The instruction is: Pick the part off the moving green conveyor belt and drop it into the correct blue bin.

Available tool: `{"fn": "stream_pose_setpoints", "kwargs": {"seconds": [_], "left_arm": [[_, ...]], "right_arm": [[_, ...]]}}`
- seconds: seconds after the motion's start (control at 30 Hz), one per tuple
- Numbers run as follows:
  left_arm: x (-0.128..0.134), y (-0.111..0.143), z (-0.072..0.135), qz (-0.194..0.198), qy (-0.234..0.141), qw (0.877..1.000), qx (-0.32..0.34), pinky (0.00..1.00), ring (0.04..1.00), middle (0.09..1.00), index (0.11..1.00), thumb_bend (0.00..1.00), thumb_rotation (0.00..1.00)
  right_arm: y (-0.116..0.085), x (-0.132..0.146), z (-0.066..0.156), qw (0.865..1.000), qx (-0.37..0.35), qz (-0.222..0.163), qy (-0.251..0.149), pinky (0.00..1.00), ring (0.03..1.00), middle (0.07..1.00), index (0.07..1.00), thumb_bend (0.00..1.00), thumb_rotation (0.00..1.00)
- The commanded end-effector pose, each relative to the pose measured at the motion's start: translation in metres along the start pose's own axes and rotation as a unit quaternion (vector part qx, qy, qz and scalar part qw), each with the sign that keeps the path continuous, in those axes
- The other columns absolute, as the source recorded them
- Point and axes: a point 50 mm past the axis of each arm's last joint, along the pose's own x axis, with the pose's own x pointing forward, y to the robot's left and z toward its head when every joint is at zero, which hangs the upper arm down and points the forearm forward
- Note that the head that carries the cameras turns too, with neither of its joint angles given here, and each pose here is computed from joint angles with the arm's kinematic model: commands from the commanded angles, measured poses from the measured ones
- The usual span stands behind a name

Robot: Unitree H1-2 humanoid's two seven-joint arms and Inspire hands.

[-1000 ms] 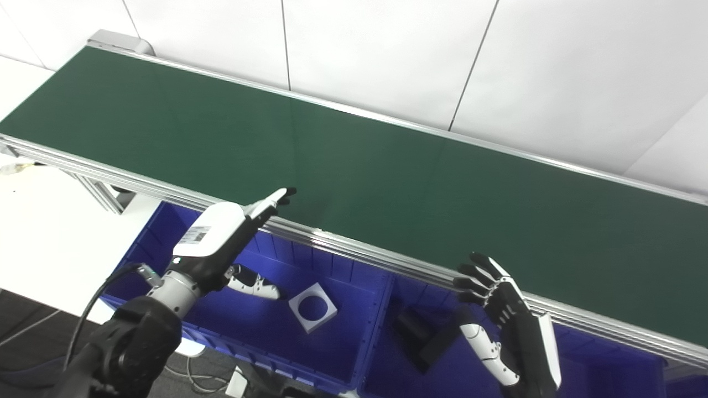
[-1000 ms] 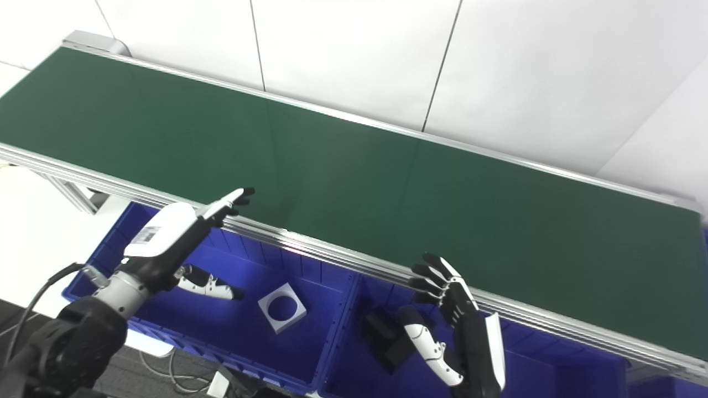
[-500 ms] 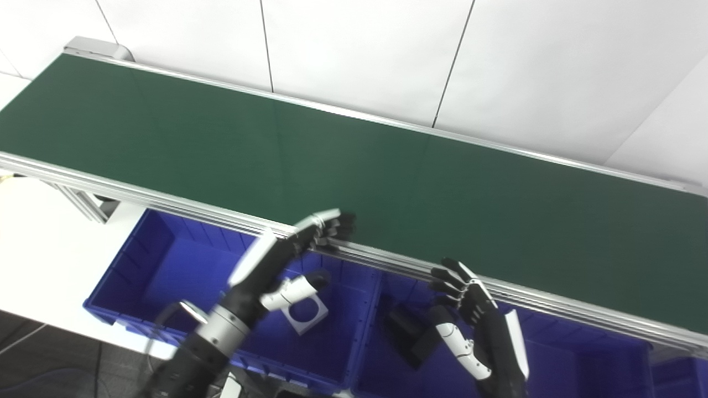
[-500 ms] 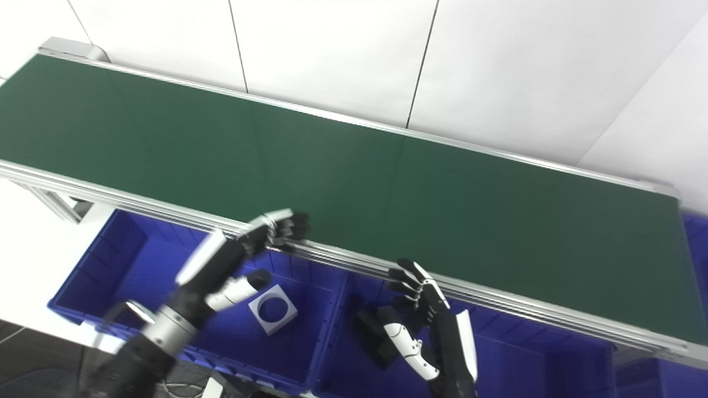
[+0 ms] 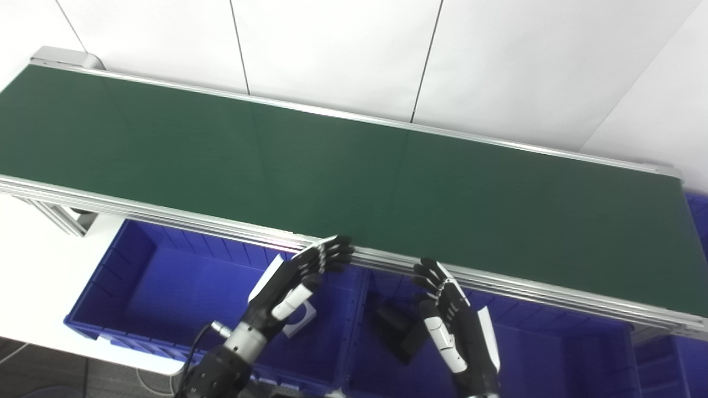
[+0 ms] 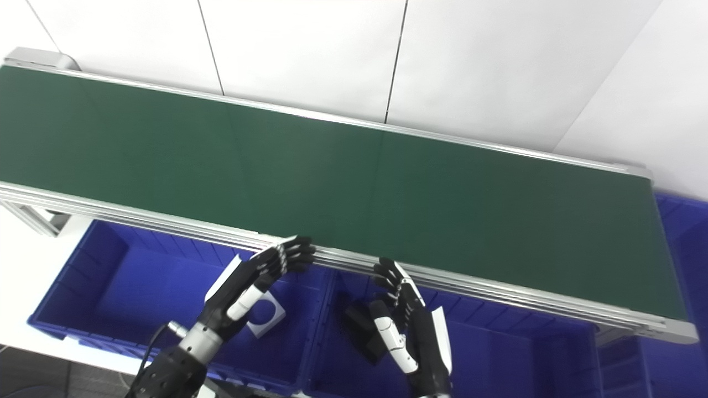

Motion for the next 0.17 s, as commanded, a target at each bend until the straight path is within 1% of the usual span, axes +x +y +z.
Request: {"fn": "stream_pose_setpoints", "kwargs": {"seconds": [0.0, 0.13], "left_arm": [[0.004, 0.009, 0.005, 0.001, -0.03, 1.0, -0.003, 0.75, 0.779, 0.803, 0.817, 0.68, 0.85], [0.001, 0.021, -0.005, 0.008, -0.013, 1.0, -0.009, 0.75, 0.77, 0.799, 0.817, 0.66, 0.85]], "right_arm": [[0.005, 0.008, 0.008, 0.999, 0.008, -0.009, -0.044, 0.74, 0.822, 0.854, 0.881, 0.56, 0.79], [0.009, 0.012, 0.002, 0.999, 0.008, -0.008, -0.042, 0.73, 0.826, 0.855, 0.882, 0.55, 0.79]]}}
